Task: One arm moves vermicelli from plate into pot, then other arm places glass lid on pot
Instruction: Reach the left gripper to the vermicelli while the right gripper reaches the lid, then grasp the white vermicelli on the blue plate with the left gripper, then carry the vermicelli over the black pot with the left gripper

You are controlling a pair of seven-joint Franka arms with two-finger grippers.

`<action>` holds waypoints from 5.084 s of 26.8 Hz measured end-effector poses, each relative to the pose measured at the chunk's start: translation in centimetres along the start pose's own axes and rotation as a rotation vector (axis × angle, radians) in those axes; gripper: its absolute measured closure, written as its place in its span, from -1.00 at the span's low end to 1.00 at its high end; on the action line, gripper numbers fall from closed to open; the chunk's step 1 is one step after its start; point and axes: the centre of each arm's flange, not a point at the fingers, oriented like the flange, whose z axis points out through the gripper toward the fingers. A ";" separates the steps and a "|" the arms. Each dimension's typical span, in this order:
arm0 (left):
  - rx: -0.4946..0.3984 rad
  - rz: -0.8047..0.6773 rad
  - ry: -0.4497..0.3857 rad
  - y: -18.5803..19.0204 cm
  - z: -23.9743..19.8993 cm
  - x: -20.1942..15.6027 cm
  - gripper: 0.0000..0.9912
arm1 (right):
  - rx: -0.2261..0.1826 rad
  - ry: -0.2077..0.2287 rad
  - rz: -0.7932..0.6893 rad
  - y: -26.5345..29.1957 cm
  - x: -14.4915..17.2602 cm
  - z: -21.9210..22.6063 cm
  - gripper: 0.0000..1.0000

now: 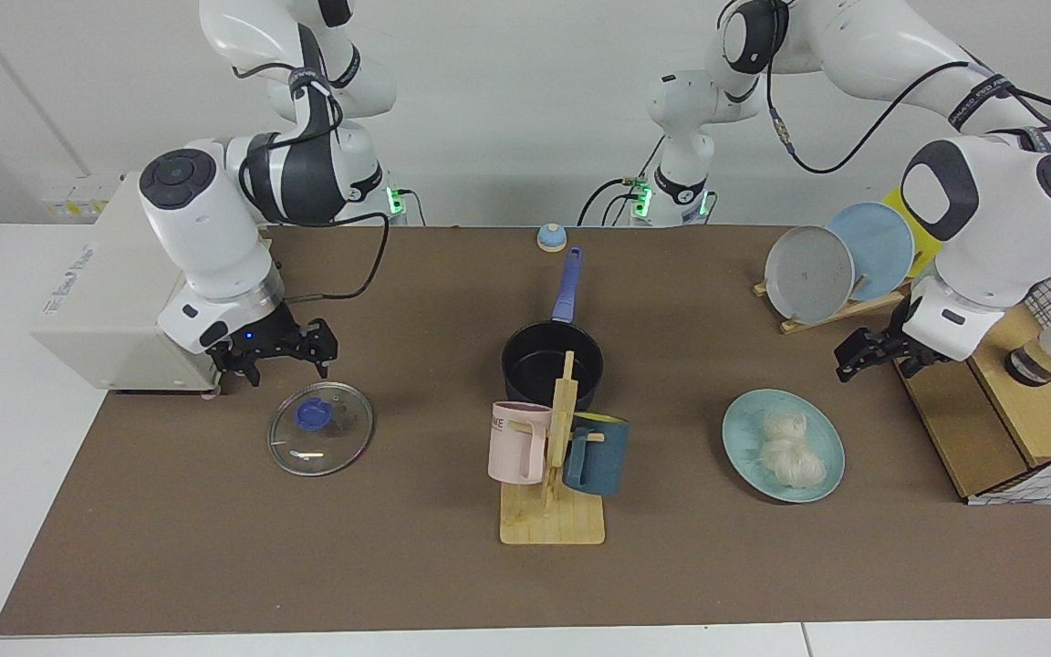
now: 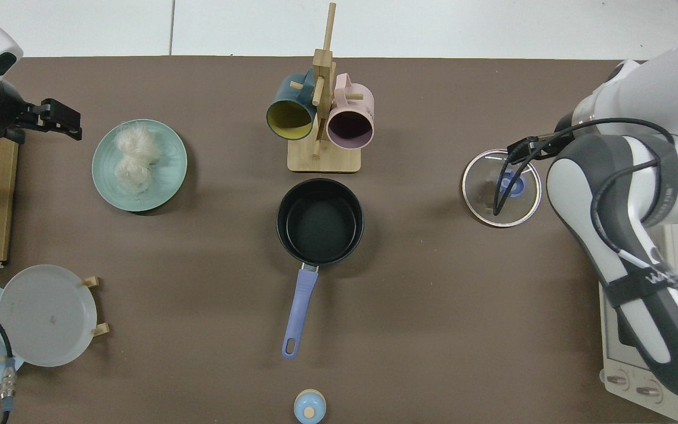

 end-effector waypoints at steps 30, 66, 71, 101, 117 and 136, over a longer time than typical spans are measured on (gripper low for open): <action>-0.025 0.033 0.126 4.5 18.7 -0.8 -1.00 | -0.012 -0.058 -0.008 1.1 -3.3 15.2 -0.90; -0.007 0.022 0.036 5.5 3.1 -6.9 0.17 | 0.006 -0.013 -0.087 -0.4 -2.7 0.7 0.15; -0.004 0.050 0.044 7.3 -1.5 -9.3 0.17 | 0.012 -0.011 -0.088 -0.4 -4.0 -3.1 0.15; -0.198 -0.139 0.091 36.1 0.4 -16.3 0.17 | 0.023 -0.035 -0.108 -2.4 -5.6 -5.4 0.15; -0.113 -0.125 0.066 41.3 11.1 -17.2 0.17 | 0.024 -0.056 -0.095 -2.5 -5.8 -5.0 0.15; -0.077 -0.094 0.077 40.3 14.8 -15.7 0.17 | 0.029 -0.081 -0.085 -4.7 -6.2 -3.9 0.15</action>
